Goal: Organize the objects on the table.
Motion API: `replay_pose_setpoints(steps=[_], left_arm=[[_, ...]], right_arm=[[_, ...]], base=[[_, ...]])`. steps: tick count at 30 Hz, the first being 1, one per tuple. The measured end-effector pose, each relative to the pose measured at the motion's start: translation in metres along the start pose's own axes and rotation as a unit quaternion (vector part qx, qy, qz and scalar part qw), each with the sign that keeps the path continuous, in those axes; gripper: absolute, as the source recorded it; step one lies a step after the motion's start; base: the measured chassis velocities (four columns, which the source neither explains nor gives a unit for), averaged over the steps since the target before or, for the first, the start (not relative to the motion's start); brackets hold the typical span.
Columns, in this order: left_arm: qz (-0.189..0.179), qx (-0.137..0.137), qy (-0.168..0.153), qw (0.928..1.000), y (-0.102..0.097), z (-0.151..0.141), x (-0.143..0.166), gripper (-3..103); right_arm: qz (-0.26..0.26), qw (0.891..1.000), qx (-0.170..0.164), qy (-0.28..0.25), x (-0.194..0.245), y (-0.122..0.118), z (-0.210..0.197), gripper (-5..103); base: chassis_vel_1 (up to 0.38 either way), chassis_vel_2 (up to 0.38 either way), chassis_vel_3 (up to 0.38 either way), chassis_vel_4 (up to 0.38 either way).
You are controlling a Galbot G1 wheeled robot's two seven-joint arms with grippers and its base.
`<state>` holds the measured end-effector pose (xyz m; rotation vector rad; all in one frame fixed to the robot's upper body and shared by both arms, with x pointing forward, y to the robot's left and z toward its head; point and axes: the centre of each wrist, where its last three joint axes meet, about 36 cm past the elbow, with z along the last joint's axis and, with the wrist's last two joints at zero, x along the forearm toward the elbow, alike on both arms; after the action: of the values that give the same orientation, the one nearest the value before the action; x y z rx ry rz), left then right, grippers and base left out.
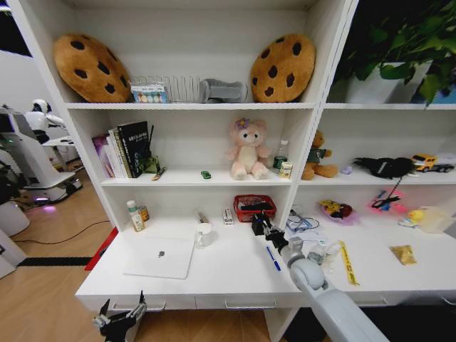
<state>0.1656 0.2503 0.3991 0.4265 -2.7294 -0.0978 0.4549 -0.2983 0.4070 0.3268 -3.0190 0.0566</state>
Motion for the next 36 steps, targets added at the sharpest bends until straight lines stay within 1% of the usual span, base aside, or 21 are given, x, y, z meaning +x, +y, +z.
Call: replay_pose_setpoints(steps=[4,5,6,8,14,19,27,36], left_arm=[[-0.002,0.0,-0.001,1.0,0.001,-0.001,0.0,100],[-0.003,-0.001,-0.003,1.0,0.002,-0.002,0.0,100],[-0.003,-0.001,-0.003,1.0,0.002,-0.002,0.0,100],[-0.006,-0.001,-0.003,1.0,0.003,-0.003,0.002,100],[-0.009,0.003,-0.005,0.9999,0.002,-0.005,0.003,100],[-0.009,0.002,-0.002,1.0,0.001,-0.002,0.003,100],[-0.01,0.003,0.004,0.9999,0.0,0.003,0.002,100],[-0.011,0.002,0.01,0.9999,-0.002,0.007,0.0,100]], right_arm=[[0.0,1.0,-0.002,-0.008,-0.007,-0.004,-0.007,13],[0.002,1.0,-0.004,-0.01,-0.015,-0.008,-0.01,13],[0.002,1.0,-0.004,-0.01,-0.015,-0.008,-0.01,13],[0.005,1.0,-0.004,-0.009,-0.03,-0.014,-0.011,13],[0.009,1.0,-0.005,-0.001,-0.049,-0.02,-0.007,13],[0.007,1.0,-0.005,-0.002,-0.064,-0.021,-0.01,13],[0.005,1.0,-0.008,-0.009,-0.105,-0.017,-0.02,13],[0.005,1.0,-0.014,0.009,-0.127,-0.015,-0.008,13]], base=[[0.0,0.0,0.0,0.0],[0.0,0.0,0.0,0.0],[0.0,0.0,0.0,0.0],[0.0,0.0,0.0,0.0],[0.0,0.0,0.0,0.0],[0.0,0.0,0.0,0.0],[0.0,0.0,0.0,0.0],[0.0,0.0,0.0,0.0]])
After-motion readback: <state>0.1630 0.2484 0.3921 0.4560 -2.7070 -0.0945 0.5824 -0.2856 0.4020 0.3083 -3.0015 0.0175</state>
